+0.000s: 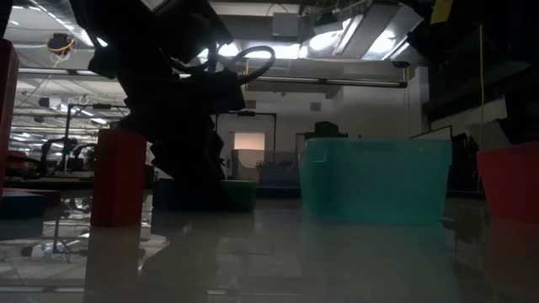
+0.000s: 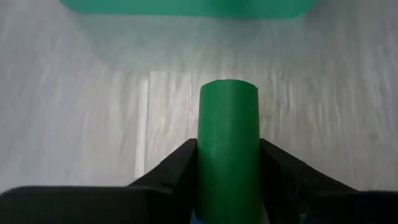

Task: Sort blocks
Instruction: Put the green cylindrical block into the green bin

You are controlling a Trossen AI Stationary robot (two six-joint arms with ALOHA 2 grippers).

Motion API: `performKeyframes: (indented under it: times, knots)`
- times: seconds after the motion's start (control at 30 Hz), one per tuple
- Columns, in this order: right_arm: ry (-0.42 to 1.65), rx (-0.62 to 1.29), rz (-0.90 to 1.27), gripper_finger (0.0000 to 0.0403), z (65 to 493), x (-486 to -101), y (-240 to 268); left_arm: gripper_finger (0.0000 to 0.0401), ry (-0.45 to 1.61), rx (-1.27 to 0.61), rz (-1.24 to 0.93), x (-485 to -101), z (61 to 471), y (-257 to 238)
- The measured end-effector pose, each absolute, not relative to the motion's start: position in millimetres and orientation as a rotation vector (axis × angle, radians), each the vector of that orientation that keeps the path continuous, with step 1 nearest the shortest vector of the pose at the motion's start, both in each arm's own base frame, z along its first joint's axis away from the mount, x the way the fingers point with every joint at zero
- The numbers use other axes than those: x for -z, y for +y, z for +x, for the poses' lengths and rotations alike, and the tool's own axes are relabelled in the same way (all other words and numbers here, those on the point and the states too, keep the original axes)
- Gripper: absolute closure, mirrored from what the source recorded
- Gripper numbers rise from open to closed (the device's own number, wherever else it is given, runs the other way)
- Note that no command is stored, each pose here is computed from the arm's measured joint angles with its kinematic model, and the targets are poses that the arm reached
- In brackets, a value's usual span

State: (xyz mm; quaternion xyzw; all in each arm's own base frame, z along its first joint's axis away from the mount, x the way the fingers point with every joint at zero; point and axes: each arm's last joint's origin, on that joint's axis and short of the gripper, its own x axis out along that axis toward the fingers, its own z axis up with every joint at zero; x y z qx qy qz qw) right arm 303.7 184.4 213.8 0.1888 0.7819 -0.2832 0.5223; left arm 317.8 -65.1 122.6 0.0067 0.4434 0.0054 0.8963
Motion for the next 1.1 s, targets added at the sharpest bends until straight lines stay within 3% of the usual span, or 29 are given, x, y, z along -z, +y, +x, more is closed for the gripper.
performKeyframes:
  times: [0.2,0.4,0.7,1.1]
  knots:
    - [1.877,0.696,0.452,0.015,303,-214,184,0.0286,0.932,0.016,0.064,-126,318,-65]
    - [1.872,0.699,0.449,0.015,303,-214,184,0.0286,0.923,0.04,0.109,-163,324,-67]
    - [1.653,0.684,0.422,0.015,317,-226,188,0.0286,0.739,0.088,0.264,-213,341,-57]
    - [1.478,0.574,0.472,0.015,328,-232,204,0.0276,0.497,0.029,0.304,-224,366,-23]
